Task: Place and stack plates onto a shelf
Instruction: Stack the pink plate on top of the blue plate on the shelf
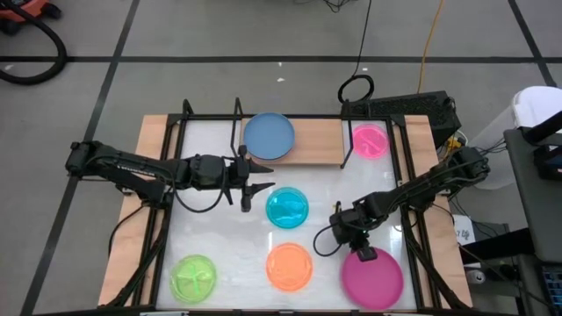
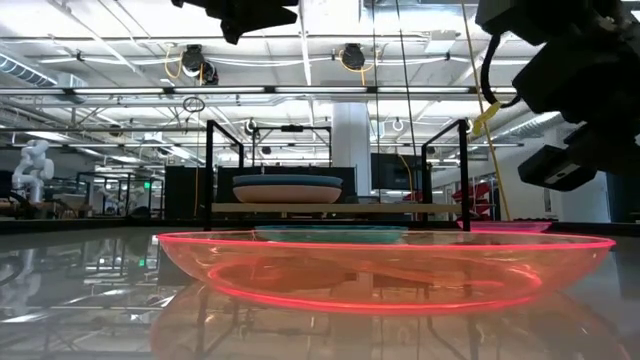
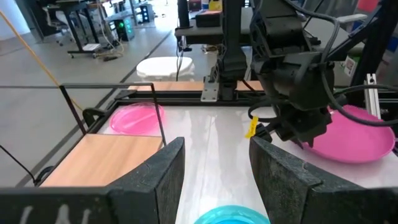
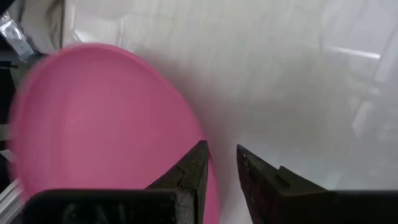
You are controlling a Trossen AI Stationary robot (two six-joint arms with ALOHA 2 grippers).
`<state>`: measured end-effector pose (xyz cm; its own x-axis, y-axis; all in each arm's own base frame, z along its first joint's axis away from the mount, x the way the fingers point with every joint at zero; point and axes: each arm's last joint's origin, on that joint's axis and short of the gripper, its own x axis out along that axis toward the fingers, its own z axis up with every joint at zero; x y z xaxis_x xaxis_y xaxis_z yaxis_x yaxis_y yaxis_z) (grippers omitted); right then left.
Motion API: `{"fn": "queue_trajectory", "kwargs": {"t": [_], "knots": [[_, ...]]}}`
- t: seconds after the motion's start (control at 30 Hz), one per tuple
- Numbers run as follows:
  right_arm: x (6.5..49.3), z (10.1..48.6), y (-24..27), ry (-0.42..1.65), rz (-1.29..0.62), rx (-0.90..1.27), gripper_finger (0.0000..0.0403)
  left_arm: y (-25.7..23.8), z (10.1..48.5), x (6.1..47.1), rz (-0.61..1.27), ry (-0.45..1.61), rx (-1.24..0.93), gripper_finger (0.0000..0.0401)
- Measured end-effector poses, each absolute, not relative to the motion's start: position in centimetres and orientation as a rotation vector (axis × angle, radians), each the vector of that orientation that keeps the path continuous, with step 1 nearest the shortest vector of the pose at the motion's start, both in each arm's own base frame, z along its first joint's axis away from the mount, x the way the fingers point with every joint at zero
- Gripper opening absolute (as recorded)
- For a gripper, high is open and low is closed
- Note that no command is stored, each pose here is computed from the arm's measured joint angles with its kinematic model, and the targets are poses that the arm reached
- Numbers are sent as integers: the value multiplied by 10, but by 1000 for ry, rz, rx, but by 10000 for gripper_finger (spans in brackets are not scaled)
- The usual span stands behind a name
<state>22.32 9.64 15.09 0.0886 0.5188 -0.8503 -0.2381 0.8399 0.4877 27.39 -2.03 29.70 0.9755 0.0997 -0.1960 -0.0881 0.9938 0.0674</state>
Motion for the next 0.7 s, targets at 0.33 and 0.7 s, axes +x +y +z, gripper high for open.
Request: {"fn": "queue_trajectory", "kwargs": {"t": [0.33,0.7], "knots": [[219,159,97,1362,579,295,71,-20,297,274,96,200,56,186],[207,148,101,1422,545,321,124,-20,297,274,96,204,50,186]]}}
